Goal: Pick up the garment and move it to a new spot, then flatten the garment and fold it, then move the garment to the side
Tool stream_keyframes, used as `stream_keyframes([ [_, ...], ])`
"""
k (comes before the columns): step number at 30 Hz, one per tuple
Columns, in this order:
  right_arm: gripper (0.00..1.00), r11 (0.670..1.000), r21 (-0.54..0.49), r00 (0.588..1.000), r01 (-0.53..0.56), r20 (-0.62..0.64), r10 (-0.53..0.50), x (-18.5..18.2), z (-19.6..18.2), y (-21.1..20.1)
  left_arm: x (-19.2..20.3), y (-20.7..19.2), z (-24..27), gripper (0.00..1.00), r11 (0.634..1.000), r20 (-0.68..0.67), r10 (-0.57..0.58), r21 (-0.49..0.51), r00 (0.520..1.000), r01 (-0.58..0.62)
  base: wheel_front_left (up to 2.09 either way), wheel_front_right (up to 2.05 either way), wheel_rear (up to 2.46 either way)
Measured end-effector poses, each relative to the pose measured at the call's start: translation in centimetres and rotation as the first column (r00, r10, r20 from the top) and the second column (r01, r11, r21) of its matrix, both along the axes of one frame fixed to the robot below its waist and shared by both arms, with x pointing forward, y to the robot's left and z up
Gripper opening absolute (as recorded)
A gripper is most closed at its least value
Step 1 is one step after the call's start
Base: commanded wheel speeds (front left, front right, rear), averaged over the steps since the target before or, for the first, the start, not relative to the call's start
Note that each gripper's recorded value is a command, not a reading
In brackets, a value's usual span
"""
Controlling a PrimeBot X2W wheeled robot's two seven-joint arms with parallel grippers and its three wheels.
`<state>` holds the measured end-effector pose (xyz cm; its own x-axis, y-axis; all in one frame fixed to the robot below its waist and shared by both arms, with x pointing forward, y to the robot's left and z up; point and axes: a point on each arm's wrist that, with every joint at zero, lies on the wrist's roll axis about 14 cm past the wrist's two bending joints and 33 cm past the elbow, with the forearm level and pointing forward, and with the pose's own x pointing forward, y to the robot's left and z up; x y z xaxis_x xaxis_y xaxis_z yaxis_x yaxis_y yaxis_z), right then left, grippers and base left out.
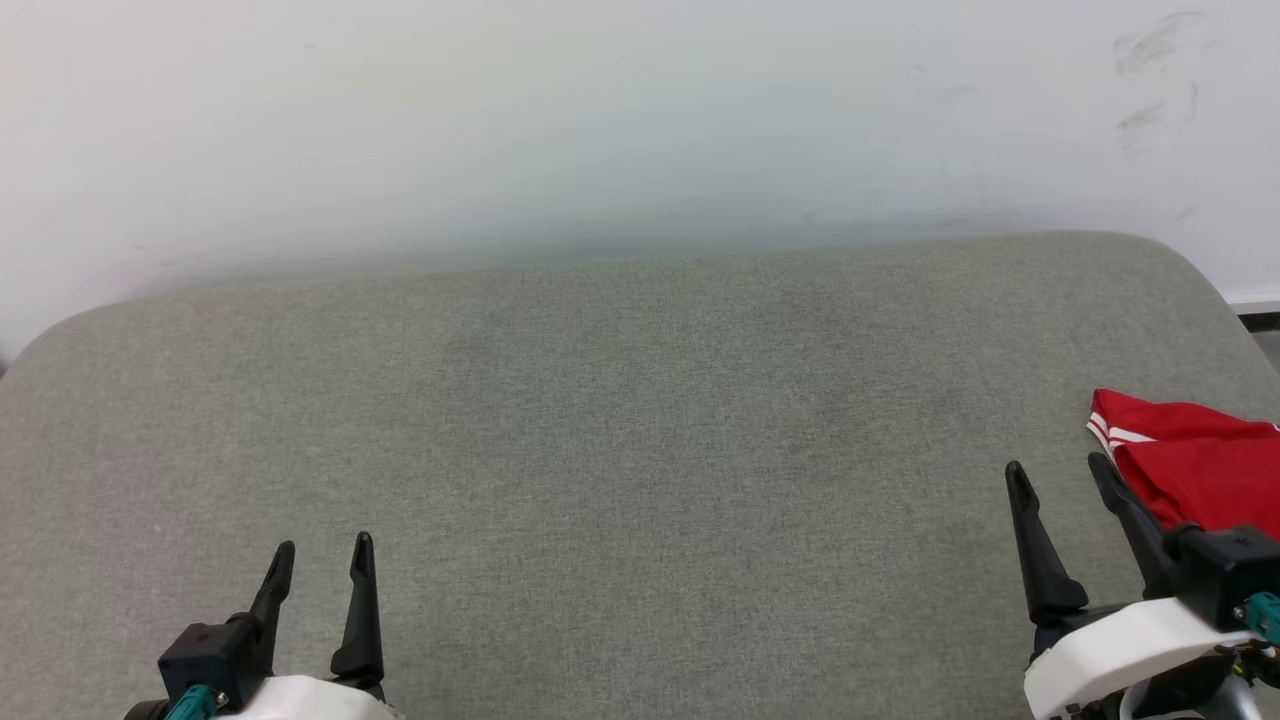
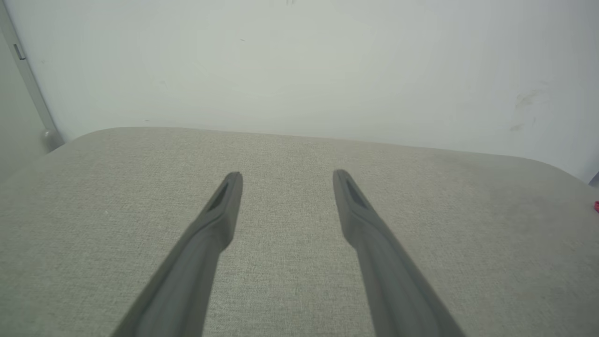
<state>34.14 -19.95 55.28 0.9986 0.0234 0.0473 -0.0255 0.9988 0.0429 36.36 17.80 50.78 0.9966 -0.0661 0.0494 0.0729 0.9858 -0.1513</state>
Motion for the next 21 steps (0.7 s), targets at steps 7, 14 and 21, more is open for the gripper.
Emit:
stream_keyframes([
  [7,1.0,1.0,-0.002,1.0,-0.015,0.004,0.015,0.03,0.14,0.58,-0.17,-0.01,-0.56,1.0,1.0,-0.017,-0.005,0.002,1.0,0.005,0.0,0.0,0.0],
  [14,1.0,1.0,-0.003,1.0,-0.022,0.003,0.022,0.13,0.12,0.83,-0.1,0.09,-0.75,1.0,1.0,-0.021,-0.004,0.013,1.0,0.004,0.0,0.0,0.0],
  [21,1.0,1.0,-0.003,1.0,-0.025,0.003,0.025,0.25,0.09,0.95,0.07,0.29,-0.51,1.0,1.0,-0.012,-0.001,0.03,1.0,0.002,0.0,0.0,0.0],
])
